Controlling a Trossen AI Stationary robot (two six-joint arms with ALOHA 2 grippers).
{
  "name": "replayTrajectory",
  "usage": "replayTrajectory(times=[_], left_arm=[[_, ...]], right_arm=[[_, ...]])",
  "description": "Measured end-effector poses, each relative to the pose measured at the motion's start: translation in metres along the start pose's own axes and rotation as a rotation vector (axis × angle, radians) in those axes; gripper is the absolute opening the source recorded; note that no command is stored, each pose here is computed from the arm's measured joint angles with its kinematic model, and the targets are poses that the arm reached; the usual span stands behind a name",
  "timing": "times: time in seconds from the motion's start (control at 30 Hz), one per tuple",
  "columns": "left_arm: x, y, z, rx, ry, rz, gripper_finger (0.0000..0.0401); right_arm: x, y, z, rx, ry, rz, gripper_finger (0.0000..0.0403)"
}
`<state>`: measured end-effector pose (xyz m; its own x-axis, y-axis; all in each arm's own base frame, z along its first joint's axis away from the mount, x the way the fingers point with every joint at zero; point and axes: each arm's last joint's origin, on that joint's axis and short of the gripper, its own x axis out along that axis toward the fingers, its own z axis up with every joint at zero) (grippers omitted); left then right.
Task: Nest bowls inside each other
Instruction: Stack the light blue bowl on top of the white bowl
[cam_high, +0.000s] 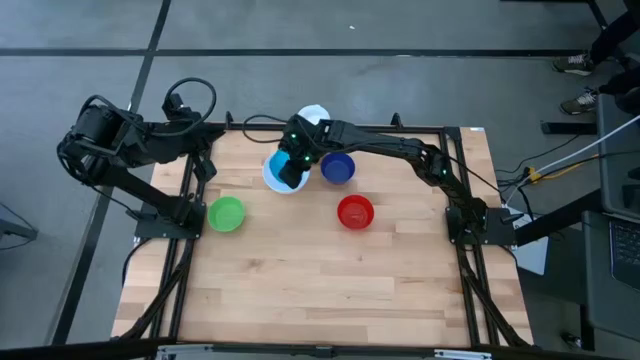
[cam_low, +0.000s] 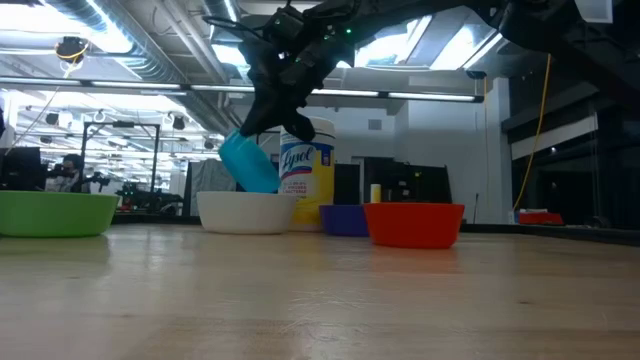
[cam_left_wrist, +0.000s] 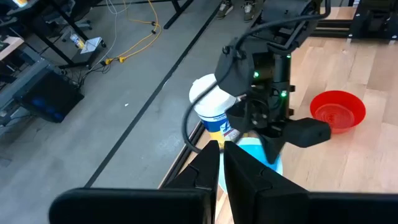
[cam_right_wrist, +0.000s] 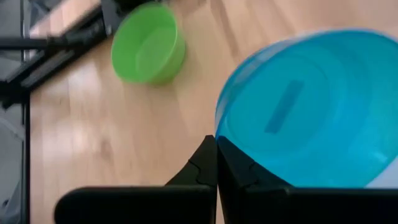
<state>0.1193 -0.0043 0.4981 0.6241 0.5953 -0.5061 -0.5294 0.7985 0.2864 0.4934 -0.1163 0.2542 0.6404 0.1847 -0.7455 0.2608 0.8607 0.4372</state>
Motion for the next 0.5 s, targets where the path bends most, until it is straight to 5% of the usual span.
replayTrajectory(times=[0.5], left_arm=[[0.0, 0.0, 0.0, -0.006, 0.0, 0.0, 0.0019]], right_arm=[[0.0079, 0.0033, -0.0019, -0.087, 0.009, 0.039, 0.0005]])
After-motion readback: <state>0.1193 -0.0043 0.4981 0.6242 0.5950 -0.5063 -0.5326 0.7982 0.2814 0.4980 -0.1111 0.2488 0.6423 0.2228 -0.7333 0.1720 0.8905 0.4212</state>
